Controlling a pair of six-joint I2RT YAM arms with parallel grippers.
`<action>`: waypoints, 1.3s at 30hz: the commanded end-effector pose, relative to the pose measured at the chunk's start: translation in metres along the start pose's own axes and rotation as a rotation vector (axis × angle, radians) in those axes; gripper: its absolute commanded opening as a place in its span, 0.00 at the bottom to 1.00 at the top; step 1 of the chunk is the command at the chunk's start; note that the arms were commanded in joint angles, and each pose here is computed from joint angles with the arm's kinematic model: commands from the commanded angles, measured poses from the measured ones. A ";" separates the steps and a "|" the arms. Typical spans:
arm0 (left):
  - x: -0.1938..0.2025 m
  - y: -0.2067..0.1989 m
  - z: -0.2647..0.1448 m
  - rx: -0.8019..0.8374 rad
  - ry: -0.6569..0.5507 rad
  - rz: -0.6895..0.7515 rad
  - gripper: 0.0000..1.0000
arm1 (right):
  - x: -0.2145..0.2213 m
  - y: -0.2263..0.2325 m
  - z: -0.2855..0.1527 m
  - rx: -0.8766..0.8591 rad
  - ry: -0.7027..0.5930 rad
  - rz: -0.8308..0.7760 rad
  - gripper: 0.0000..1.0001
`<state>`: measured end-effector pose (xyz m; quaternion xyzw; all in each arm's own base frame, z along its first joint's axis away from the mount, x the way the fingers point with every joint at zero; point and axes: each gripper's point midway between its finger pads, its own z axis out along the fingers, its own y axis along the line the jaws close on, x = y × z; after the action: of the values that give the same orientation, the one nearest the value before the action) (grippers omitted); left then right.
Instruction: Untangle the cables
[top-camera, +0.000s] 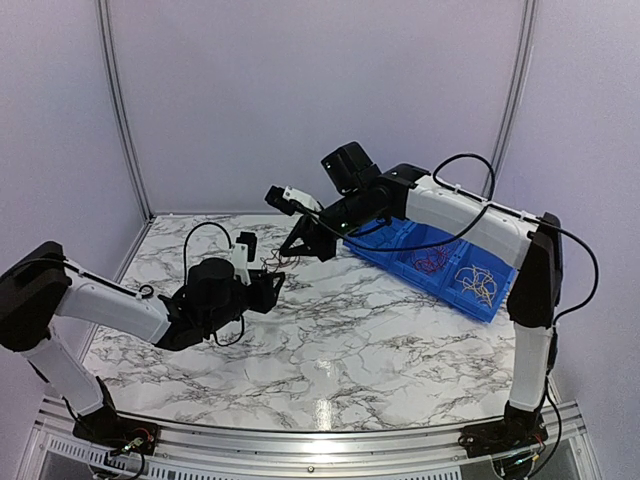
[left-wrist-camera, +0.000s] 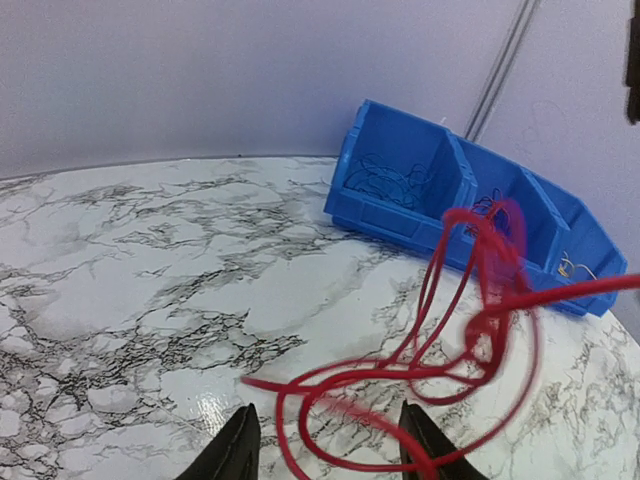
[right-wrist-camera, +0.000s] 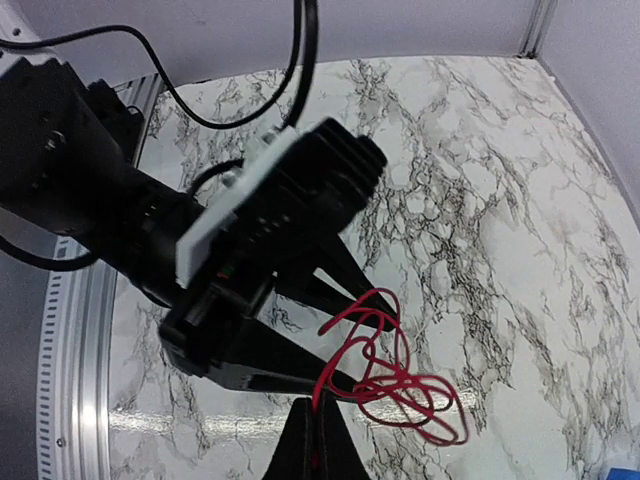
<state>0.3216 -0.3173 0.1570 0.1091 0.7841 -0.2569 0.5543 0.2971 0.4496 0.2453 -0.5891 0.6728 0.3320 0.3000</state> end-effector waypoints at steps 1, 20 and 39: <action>-0.024 0.019 0.011 -0.079 -0.172 -0.074 0.45 | -0.038 0.027 -0.033 -0.083 -0.095 -0.023 0.00; -0.001 0.028 -0.021 0.137 -0.290 -0.252 0.27 | -0.076 0.043 -0.094 -0.123 -0.226 -0.064 0.00; -0.015 -0.066 -0.031 0.636 -0.227 -0.404 0.50 | -0.076 0.040 -0.096 -0.113 -0.229 -0.062 0.00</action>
<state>0.2827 -0.3500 0.1708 0.0779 0.6532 -0.5551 0.5091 0.2660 0.4252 0.3469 -0.5876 0.6047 0.4237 0.3311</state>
